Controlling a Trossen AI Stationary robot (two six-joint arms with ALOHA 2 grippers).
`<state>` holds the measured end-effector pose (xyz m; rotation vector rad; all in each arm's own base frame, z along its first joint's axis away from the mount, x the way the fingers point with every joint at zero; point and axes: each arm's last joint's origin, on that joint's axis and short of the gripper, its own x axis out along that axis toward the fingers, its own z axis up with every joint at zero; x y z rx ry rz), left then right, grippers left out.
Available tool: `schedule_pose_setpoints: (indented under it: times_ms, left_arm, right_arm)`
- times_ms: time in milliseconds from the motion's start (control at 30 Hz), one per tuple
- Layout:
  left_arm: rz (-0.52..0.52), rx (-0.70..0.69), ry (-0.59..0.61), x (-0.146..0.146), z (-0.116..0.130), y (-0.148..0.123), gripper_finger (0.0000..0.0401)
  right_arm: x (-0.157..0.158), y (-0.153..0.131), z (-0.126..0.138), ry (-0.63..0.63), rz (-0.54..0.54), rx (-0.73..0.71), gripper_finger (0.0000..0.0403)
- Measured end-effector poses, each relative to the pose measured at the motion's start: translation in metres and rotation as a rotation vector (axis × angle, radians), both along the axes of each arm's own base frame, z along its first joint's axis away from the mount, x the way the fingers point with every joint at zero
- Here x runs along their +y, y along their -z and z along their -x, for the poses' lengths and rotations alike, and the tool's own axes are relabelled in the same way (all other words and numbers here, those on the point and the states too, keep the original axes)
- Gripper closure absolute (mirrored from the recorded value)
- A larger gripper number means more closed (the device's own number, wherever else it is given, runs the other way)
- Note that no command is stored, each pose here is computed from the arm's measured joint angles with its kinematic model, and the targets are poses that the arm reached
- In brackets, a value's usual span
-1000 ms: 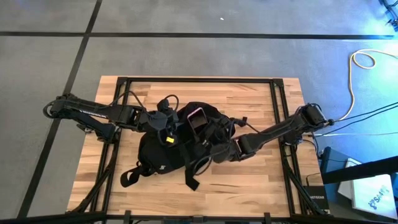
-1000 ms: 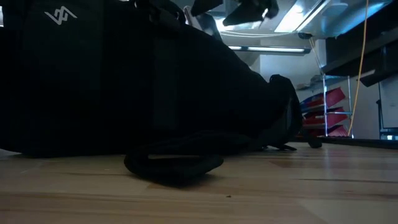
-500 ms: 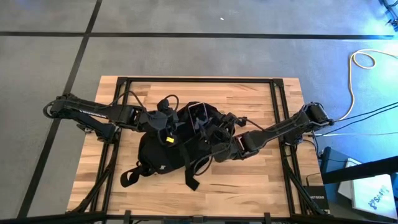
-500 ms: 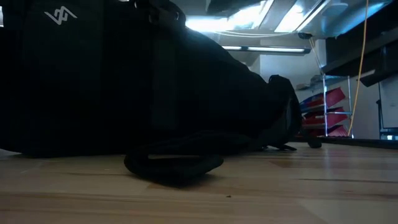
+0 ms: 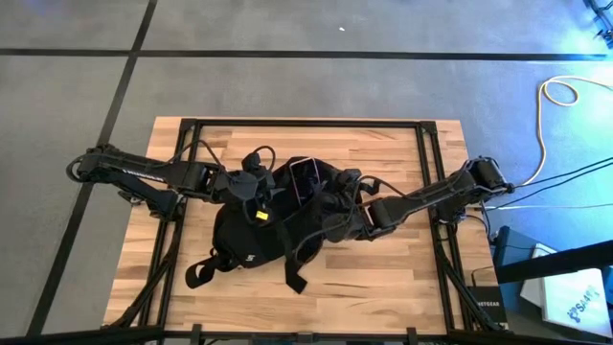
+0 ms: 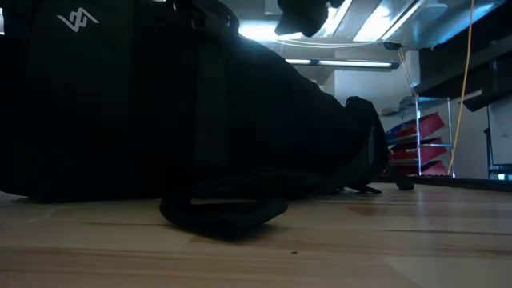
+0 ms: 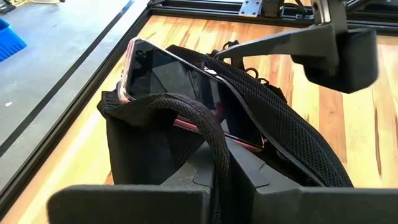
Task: Unpack backpack
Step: Put the pink cellphone into the black backpack
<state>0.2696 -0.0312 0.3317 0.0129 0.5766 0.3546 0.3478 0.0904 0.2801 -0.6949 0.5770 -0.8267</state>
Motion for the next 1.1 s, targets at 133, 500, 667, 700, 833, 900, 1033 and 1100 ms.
schedule_pose_setpoints:
  times_ms: [133,500,667,700,833,900,1033,1100]
  left_arm:
    - [0.0,0.0,0.0,0.0,0.0,0.0,0.0396]
    - [0.0,0.0,0.0,0.0,0.0,0.0,0.0396]
    - [0.0,0.0,0.0,0.0,0.0,0.0,0.0396]
    - [0.0,0.0,0.0,0.0,0.0,0.0,0.0396]
    - [0.0,0.0,0.0,0.0,0.0,0.0,0.0396]
    - [0.0,0.0,0.0,0.0,0.0,0.0,0.0396]
    - [0.0,0.0,0.0,0.0,0.0,0.0,0.0396]
    - [0.0,0.0,0.0,0.0,0.0,0.0,0.0396]
  right_arm:
    - [-0.004,-0.001,0.0,0.045,0.039,0.01,0.0074]
    - [-0.043,-0.019,-0.015,0.051,0.017,0.054,0.0383]
    - [-0.064,-0.027,-0.022,-0.032,-0.071,0.046,0.0395]
    - [-0.069,-0.027,-0.023,-0.054,-0.077,0.07,0.0399]
    - [-0.087,-0.033,-0.026,-0.134,-0.119,0.134,0.0401]
    - [-0.093,-0.039,-0.027,-0.17,-0.158,0.139,0.0402]
    - [-0.094,-0.043,-0.026,-0.244,-0.23,0.178,0.0402]
    - [-0.092,-0.04,-0.024,-0.274,-0.261,0.214,0.0402]
